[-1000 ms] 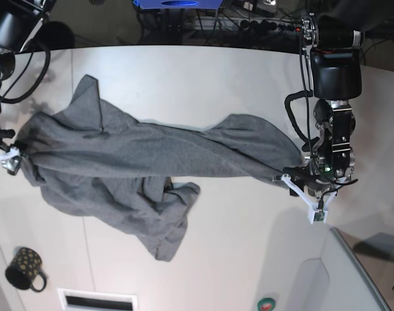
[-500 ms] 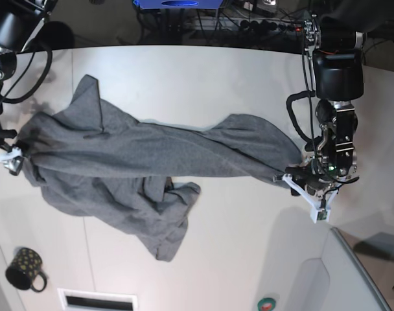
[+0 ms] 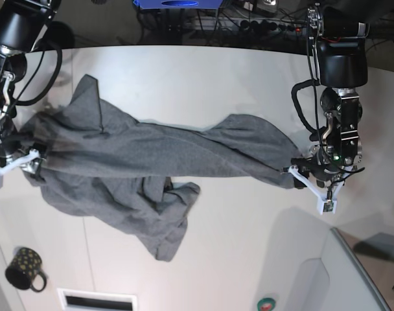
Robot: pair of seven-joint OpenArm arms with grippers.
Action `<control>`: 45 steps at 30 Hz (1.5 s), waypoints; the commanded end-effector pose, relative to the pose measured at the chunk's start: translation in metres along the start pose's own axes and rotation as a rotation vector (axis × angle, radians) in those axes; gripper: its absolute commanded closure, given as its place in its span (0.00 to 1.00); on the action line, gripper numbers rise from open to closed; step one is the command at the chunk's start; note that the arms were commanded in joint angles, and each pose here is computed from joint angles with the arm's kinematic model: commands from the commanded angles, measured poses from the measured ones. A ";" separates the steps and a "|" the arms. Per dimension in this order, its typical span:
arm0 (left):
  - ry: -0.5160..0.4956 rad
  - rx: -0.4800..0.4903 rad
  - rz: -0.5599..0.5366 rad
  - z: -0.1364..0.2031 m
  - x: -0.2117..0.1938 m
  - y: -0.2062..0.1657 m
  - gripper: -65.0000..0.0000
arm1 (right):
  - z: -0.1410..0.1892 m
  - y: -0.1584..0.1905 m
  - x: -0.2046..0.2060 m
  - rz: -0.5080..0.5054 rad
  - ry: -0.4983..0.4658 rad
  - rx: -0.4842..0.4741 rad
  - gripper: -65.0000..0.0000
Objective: Layout the t-shirt on the table in an organized manner, then fold the t-shirt properly
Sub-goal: 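Pull the shirt taut between both grippers, stretching it out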
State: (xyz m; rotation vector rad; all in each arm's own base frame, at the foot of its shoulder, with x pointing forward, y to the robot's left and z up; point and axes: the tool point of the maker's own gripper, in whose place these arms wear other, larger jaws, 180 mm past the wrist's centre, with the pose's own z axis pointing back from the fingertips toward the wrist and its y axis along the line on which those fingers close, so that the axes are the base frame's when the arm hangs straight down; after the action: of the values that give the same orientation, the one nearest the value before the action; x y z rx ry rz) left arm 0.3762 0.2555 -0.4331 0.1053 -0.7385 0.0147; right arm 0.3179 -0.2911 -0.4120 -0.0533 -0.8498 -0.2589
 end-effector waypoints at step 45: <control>-0.425 0.017 -0.515 0.094 0.116 -0.059 1.00 | -0.031 0.023 -0.020 -0.012 0.081 0.132 0.27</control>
State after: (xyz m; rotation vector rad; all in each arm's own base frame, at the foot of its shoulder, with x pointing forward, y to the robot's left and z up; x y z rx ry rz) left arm 0.3927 0.1792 -0.3097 0.2956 -1.0640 -0.5101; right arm 0.3217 -0.2605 -0.4621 0.0973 -0.7274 -0.2212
